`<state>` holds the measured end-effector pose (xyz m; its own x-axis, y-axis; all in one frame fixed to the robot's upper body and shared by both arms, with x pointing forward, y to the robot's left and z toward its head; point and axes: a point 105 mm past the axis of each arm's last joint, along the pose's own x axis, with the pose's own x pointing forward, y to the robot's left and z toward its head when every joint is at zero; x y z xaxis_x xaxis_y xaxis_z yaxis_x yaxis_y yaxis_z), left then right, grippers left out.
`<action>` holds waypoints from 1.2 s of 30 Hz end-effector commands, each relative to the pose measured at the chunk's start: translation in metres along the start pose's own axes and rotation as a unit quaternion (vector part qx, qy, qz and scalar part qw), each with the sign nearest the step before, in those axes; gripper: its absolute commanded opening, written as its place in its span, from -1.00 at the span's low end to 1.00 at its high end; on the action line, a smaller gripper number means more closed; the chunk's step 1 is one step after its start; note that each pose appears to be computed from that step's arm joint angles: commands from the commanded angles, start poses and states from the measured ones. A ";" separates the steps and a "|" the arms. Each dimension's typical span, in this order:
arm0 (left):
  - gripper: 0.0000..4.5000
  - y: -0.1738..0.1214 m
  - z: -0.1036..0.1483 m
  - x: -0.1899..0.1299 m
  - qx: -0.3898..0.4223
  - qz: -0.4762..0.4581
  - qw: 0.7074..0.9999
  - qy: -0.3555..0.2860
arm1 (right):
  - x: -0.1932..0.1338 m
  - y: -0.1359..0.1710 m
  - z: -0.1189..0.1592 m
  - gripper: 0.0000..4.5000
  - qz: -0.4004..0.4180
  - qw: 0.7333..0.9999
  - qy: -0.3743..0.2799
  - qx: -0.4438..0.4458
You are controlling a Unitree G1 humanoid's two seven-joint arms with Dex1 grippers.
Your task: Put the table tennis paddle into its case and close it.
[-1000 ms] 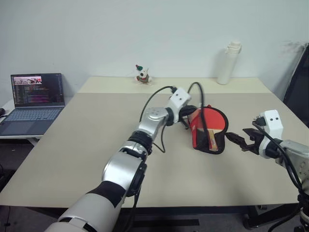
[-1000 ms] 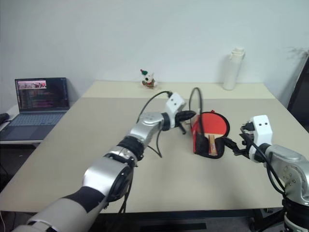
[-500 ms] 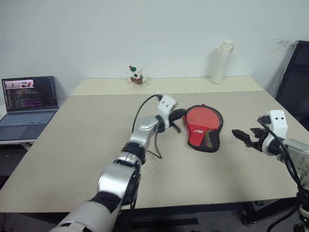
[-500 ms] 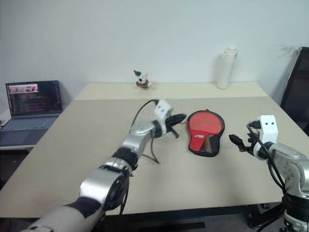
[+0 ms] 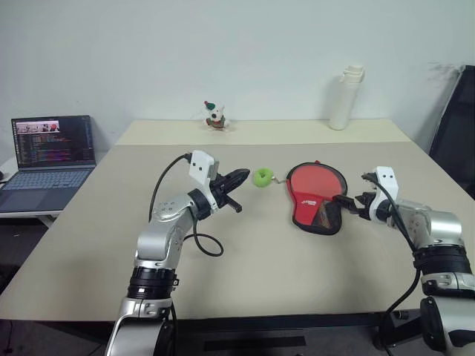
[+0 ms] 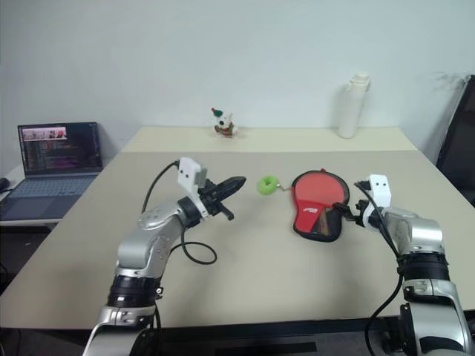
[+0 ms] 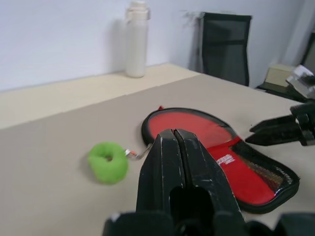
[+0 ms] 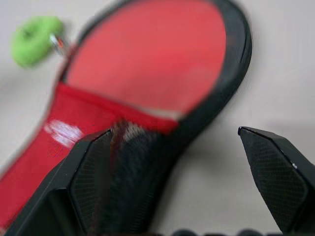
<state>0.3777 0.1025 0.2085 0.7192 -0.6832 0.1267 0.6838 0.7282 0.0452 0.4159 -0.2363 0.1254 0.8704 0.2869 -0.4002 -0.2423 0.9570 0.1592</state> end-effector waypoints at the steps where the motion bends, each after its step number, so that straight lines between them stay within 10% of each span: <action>1: -0.99 0.000 0.020 -0.006 0.009 0.006 1.000 -0.025 | 0.009 0.003 0.006 1.00 0.007 1.000 -0.007 -0.030; 15: -0.99 0.003 0.023 0.000 0.037 0.011 0.999 -0.027 | 0.043 0.037 -0.017 1.00 0.049 0.996 0.043 -0.059; 30: -1.00 0.002 0.000 -0.023 0.048 -0.043 0.998 0.020 | 0.044 0.068 -0.014 -0.99 0.138 0.986 0.044 0.078; 36: -1.00 -0.004 -0.024 -0.055 0.062 -0.118 0.986 0.095 | 0.035 0.096 0.004 -0.99 0.207 0.968 0.020 0.141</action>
<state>0.3494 0.1398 0.1691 0.6215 -0.7782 -0.0900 0.7817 0.6085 0.1365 0.4265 -0.1534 0.1092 0.7281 0.5742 -0.3744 -0.3635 0.7865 0.4993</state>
